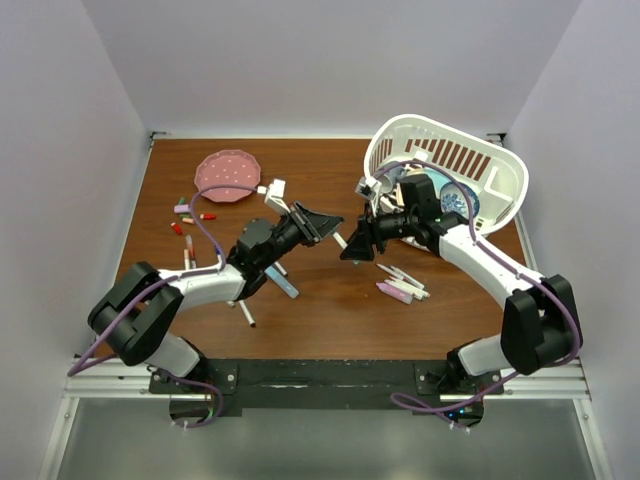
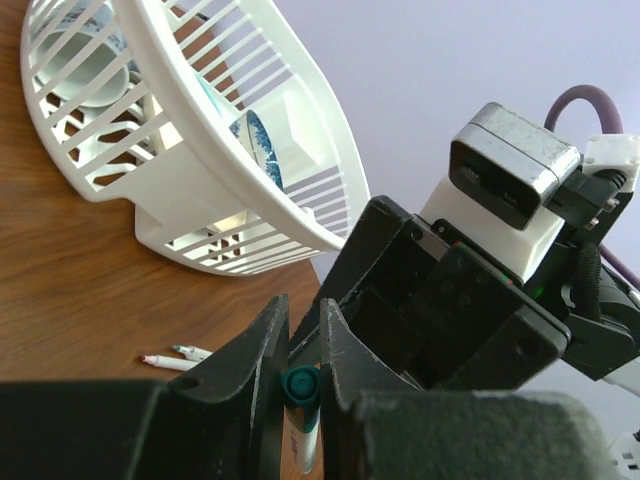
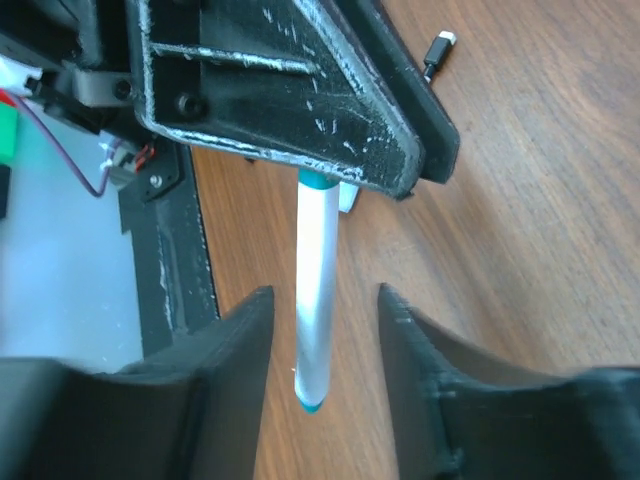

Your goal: Open the pen caps

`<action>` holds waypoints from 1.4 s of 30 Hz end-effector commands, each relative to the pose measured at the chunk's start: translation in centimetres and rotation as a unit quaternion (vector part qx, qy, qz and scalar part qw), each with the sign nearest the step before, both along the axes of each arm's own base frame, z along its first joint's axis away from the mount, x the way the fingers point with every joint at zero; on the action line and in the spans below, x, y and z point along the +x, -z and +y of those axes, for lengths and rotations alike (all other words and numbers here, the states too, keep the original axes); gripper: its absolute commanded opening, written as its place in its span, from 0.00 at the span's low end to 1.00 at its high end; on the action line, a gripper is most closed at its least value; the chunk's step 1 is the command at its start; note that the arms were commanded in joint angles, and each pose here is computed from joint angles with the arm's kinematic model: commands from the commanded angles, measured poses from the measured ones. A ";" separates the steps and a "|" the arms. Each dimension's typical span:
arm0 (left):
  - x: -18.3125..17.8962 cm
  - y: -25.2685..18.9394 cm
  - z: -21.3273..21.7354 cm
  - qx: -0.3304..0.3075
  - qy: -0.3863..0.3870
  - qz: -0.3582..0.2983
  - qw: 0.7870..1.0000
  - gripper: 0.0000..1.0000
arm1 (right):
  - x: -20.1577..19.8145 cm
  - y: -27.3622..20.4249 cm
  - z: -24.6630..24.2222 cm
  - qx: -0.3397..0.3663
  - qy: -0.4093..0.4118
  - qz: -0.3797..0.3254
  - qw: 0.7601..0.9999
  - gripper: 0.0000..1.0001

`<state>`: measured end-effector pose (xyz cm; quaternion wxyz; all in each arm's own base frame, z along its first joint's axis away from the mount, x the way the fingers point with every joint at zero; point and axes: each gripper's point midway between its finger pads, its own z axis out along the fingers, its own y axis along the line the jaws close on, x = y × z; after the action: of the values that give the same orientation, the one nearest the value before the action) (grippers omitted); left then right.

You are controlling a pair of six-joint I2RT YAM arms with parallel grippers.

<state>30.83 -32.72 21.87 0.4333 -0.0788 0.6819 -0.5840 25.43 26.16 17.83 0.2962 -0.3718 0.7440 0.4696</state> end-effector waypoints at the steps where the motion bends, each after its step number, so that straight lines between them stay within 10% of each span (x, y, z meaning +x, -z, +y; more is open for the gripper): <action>1: -0.1 -2.9 -1.3 0.010 0.022 -0.054 0.998 0.00 | -0.4 -1.6 0.9 0.042 -0.026 -0.008 0.999 0.61; 5: -0.1 -3.1 -2.2 0.016 0.033 -0.059 0.998 0.00 | 0.1 -1.2 1.2 0.041 -0.019 0.020 0.999 0.48; 6: 0.0 -2.9 -2.4 0.021 0.034 -0.056 0.998 0.00 | 0.0 -1.3 1.3 0.043 -0.021 0.021 0.999 0.36; 7: 0.3 -2.8 -2.3 0.027 0.028 -0.054 0.998 0.00 | -0.4 -1.4 1.4 0.049 -0.032 0.027 0.998 0.00; 16: 12.6 -13.1 12.1 0.023 -0.237 -0.103 0.966 0.00 | -3.7 2.2 0.3 0.027 -0.069 0.072 0.995 0.00; 24: 14.6 -16.2 18.7 0.054 -0.320 -0.104 0.940 0.00 | -3.4 2.4 0.0 0.014 -0.068 0.061 0.996 0.00; 31: 12.1 -5.2 25.0 0.162 -0.365 0.050 0.916 0.00 | -0.4 3.4 -4.0 -0.129 -0.019 -0.100 0.986 0.00; 37: 10.9 5.0 30.0 0.175 -0.356 0.185 0.899 0.00 | -0.2 4.7 -4.9 -0.161 -0.025 -0.110 0.981 0.00; 42: 11.3 10.0 33.6 0.238 -0.402 0.258 0.846 0.00 | 0.1 5.2 -5.3 -0.174 -0.021 -0.108 0.979 0.00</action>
<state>41.85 -0.84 13.36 0.4594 -0.3797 0.7800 -0.1906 24.32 21.42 12.07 0.2805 -0.4658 0.7733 0.3261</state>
